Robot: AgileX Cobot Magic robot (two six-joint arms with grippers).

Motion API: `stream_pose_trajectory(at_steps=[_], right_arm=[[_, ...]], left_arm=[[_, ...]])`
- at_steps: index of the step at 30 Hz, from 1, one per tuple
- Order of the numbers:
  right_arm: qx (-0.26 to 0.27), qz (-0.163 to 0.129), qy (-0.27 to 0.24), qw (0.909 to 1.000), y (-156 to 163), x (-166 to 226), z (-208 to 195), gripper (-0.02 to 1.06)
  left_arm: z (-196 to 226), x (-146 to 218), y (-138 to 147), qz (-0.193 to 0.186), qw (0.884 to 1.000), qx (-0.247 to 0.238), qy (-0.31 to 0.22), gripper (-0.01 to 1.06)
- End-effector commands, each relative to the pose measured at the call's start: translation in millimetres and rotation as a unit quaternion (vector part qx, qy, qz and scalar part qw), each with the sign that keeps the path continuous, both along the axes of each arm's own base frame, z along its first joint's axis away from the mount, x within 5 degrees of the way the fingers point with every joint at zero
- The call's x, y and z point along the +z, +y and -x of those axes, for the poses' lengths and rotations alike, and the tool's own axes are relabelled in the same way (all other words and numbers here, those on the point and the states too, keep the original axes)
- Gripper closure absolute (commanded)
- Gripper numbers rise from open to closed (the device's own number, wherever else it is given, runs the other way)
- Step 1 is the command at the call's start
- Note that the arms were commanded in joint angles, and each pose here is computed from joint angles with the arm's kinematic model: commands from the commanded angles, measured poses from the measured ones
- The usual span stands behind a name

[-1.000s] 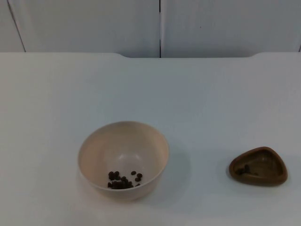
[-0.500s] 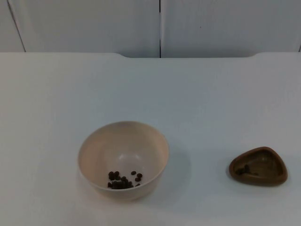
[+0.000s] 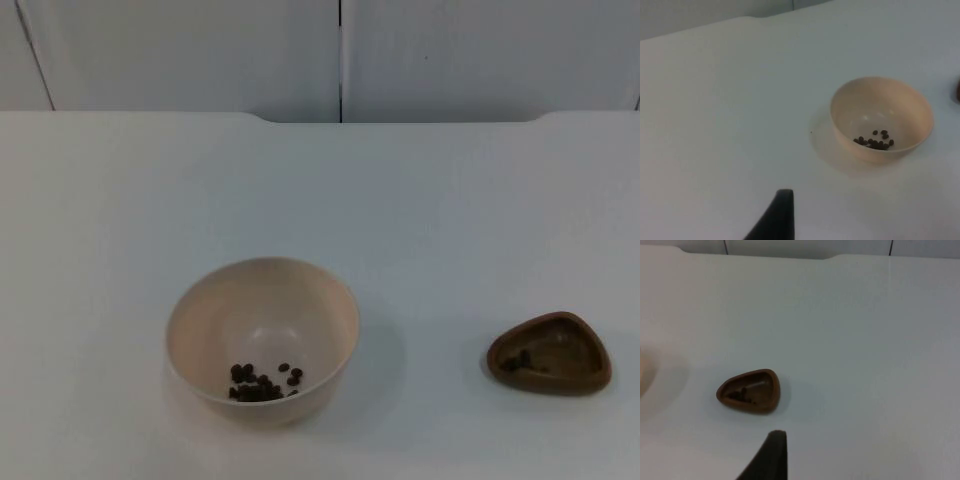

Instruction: Pick up the bowl with the left hand and pour the coffee beans from the cup into the bowl with the right hand.

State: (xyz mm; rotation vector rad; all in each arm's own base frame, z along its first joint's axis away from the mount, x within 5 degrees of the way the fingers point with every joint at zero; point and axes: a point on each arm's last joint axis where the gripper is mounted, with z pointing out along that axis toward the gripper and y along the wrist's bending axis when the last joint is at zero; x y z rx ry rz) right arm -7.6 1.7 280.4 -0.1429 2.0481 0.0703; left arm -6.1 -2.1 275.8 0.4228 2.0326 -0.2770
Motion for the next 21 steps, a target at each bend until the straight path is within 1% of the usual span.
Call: stream_pose_trajectory(at_steps=[1,10,11,15,16,21], right_arm=[[-0.005,0.000,-0.002,1.0000,0.0,-0.6,-0.1,-0.01],[-0.005,-0.002,-0.002,1.0000,0.0,-0.6,-0.1,-0.01],[-0.005,-0.002,-0.002,1.0000,0.0,-0.6,-0.1,-0.01],[-0.005,-0.002,-0.002,1.0000,0.0,-0.6,-0.1,-0.01],[-0.005,-0.002,-0.002,1.0000,0.0,-0.6,-0.1,-0.01],[-0.005,-0.002,-0.002,1.0000,0.0,-0.6,-0.1,-0.01]], left_arm=[[0.2,-1.0,-0.8,0.004,1.000,0.011,0.001,0.00],[-0.2,-1.0,-1.5,0.004,0.997,0.072,0.001,0.00],[-0.2,-1.0,-1.5,0.004,0.997,0.072,0.001,0.00],[-0.5,-1.0,-2.0,0.004,0.994,0.111,0.000,0.00],[-0.5,-1.0,-2.0,0.004,0.994,0.111,0.000,0.00],[-0.8,-1.0,-2.4,0.004,0.989,0.149,0.000,0.00]])
